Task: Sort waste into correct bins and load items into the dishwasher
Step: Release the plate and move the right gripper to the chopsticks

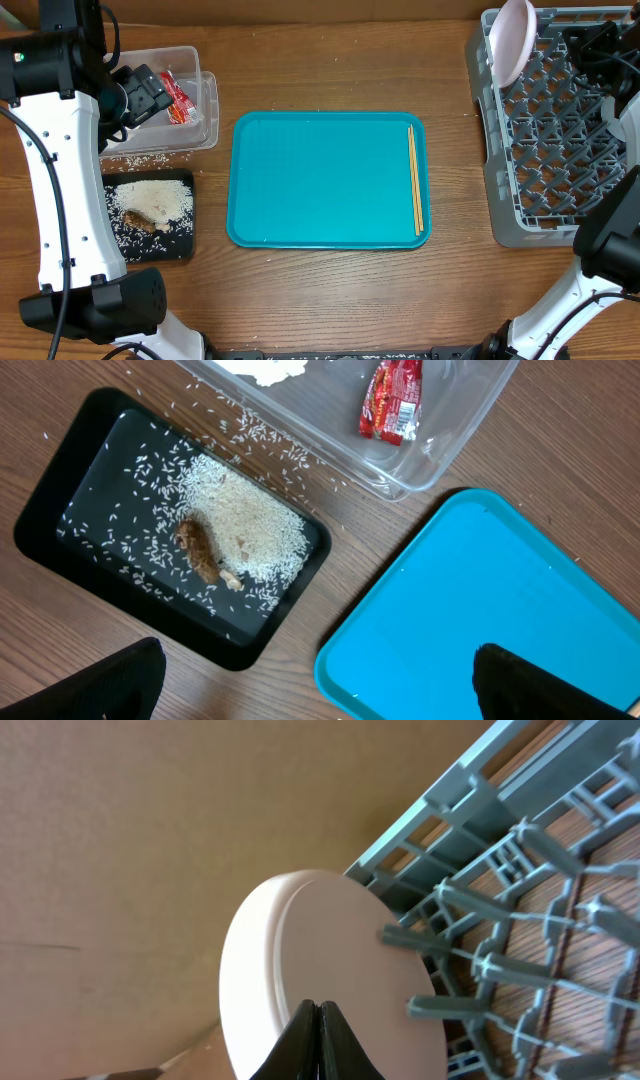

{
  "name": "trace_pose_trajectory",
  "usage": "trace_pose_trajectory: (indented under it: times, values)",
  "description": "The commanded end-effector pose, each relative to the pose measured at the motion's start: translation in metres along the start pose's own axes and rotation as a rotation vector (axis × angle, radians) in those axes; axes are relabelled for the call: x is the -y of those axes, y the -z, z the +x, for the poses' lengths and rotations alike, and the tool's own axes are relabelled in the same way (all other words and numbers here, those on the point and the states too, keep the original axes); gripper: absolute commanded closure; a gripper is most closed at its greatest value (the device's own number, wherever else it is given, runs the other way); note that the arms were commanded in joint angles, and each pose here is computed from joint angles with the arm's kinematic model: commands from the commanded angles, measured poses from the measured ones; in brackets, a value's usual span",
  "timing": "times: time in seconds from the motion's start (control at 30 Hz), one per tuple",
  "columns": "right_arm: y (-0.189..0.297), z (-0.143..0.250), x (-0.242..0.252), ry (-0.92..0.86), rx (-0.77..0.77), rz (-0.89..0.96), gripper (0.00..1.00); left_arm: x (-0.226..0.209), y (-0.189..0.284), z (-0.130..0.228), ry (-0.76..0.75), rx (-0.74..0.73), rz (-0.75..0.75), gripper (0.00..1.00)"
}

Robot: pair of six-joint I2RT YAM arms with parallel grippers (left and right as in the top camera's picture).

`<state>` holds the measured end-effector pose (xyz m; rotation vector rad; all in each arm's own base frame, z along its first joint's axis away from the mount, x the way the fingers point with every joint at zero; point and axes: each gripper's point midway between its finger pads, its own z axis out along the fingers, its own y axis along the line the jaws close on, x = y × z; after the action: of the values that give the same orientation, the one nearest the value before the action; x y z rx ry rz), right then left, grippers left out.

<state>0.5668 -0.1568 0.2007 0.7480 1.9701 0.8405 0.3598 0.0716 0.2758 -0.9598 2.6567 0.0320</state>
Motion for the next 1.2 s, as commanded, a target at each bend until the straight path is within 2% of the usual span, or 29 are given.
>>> trace_pose_trajectory:
  times: [0.0, 0.23, 0.33, 0.4, 0.53, 0.57, 0.63, 0.67, 0.7, 0.73, 0.77, 0.97, 1.03, 1.07, 1.17]
  values:
    - [0.016, -0.008, -0.023, 0.002, 0.014, -0.050, 0.96, 0.000, -0.001, -0.002, 0.007, 0.003, -0.008, 0.00]
    - [0.071, -0.021, -0.093, 0.095, 0.084, -0.108, 0.96, 0.000, -0.001, -0.002, 0.007, 0.002, -0.008, 0.00]
    - [0.106, -0.006, -0.135, 0.143, 0.077, -0.119, 0.95, 0.000, -0.001, -0.002, 0.007, 0.003, -0.008, 0.00]
    - [0.125, 0.018, -0.154, 0.172, 0.030, -0.108, 0.91, 0.000, -0.001, -0.002, 0.007, 0.003, -0.008, 0.00]
    - [0.149, 0.082, -0.172, 0.270, -0.134, -0.068, 0.74, 0.000, -0.001, -0.002, 0.007, 0.003, -0.008, 0.00]
    - [0.152, 0.114, -0.175, 0.298, -0.221, -0.041, 0.70, 0.000, -0.001, -0.002, 0.007, 0.003, -0.008, 0.00]
    - [0.150, 0.149, -0.176, 0.328, -0.324, -0.016, 0.65, 0.000, -0.001, -0.002, 0.007, 0.003, -0.008, 0.00]
    - [0.148, 0.166, -0.178, 0.350, -0.377, -0.019, 0.55, 0.000, -0.001, -0.002, 0.007, 0.002, -0.008, 0.00]
    - [0.146, 0.181, -0.178, 0.368, -0.425, -0.015, 0.32, 0.000, -0.001, -0.002, 0.007, 0.003, -0.008, 0.00]
    - [0.143, 0.198, -0.174, 0.376, -0.474, 0.017, 0.14, 0.000, -0.001, -0.002, 0.007, 0.003, -0.008, 0.00]
    - [0.140, 0.211, -0.167, 0.386, -0.509, 0.066, 0.12, 0.000, -0.001, -0.002, 0.007, 0.003, -0.008, 0.00]
    - [0.127, 0.277, -0.117, 0.433, -0.649, 0.362, 0.09, 0.000, -0.001, -0.002, 0.007, 0.003, -0.008, 0.00]
    - [0.121, 0.299, -0.104, 0.464, -0.672, 0.423, 0.12, 0.000, -0.001, -0.002, 0.007, 0.003, -0.008, 0.00]
    - [0.118, 0.307, -0.098, 0.480, -0.677, 0.447, 0.18, 0.000, -0.001, -0.002, 0.007, 0.003, -0.008, 0.00]
    - [0.110, 0.330, -0.081, 0.496, -0.674, 0.543, 0.51, 0.000, -0.001, -0.002, 0.007, 0.003, -0.008, 0.00]
